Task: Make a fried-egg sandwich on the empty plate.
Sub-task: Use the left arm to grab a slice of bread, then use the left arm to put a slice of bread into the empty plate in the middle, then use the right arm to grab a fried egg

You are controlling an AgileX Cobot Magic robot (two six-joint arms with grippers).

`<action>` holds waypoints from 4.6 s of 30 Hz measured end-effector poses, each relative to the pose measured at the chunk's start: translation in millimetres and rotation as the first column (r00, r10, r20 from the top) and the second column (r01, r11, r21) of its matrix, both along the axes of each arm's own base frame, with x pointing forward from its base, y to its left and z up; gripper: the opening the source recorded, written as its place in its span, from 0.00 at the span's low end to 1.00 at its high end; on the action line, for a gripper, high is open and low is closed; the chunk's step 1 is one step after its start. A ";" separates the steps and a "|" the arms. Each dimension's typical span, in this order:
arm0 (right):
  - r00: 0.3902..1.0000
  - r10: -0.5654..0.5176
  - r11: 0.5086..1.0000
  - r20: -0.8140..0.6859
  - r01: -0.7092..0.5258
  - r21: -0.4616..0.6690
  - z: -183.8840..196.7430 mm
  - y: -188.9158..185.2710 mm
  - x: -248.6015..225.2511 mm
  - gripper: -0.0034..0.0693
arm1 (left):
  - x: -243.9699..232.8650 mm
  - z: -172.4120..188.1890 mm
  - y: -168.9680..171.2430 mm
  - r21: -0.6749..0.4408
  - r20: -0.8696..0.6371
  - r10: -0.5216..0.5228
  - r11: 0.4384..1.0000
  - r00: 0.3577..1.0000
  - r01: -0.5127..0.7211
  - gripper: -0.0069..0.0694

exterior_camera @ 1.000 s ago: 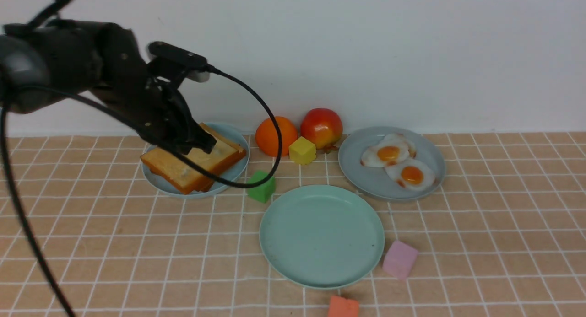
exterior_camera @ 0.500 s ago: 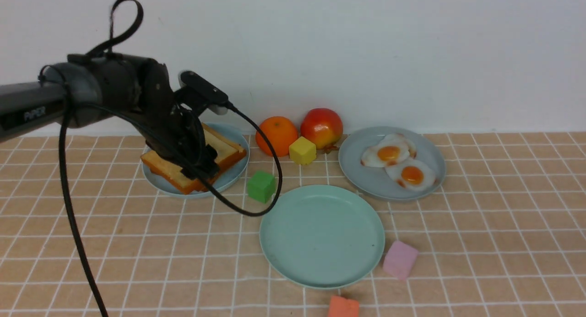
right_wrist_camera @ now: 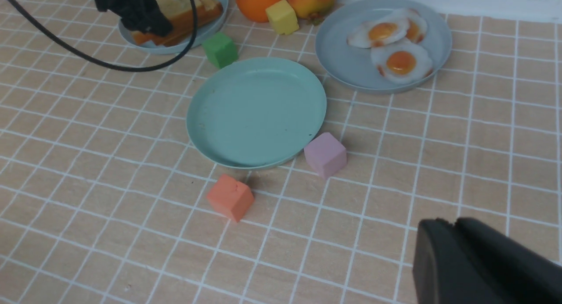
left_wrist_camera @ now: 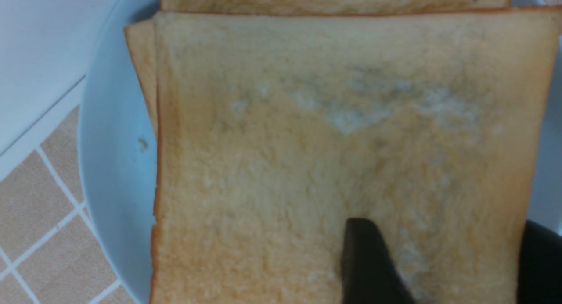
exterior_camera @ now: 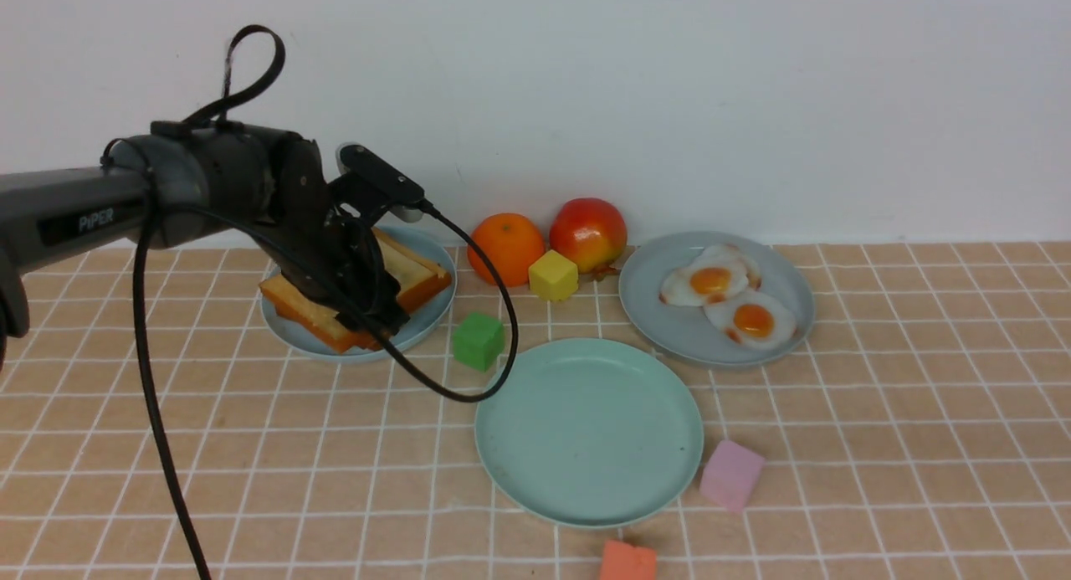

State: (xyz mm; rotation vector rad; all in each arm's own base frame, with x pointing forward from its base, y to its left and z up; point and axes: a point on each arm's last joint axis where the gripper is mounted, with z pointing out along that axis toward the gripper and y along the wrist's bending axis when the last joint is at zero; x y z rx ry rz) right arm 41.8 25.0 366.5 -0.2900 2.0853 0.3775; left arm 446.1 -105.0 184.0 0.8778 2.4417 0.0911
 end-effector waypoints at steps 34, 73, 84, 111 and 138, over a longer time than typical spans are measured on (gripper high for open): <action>0.996 0.025 1.000 -0.086 -0.026 -0.007 -6.2 1.4 -5.0 0.16 | -152.4 49.9 -182.3 0.015 0.001 -0.445 0.895 0.895 0.445 0.23; 0.953 -0.055 0.998 -0.298 0.055 -0.007 -29.5 32.5 97.8 0.46 | -236.9 215.3 -127.2 -0.420 0.233 -0.155 0.874 0.960 0.243 0.07; 0.914 -0.110 0.994 -0.391 0.096 -0.056 -59.2 70.8 238.2 0.46 | -327.4 190.3 -21.3 -0.563 0.299 -0.046 0.798 0.953 0.215 0.07; 0.810 -0.248 0.895 -0.532 0.402 0.195 -181.6 43.4 434.1 0.46 | -372.9 159.0 34.9 -0.711 0.419 0.090 0.651 0.903 0.265 0.07; 0.808 -0.222 0.883 -0.547 0.404 0.239 -204.1 47.4 441.2 0.46 | -372.9 159.0 34.9 -0.712 0.419 0.091 0.651 0.904 0.264 0.07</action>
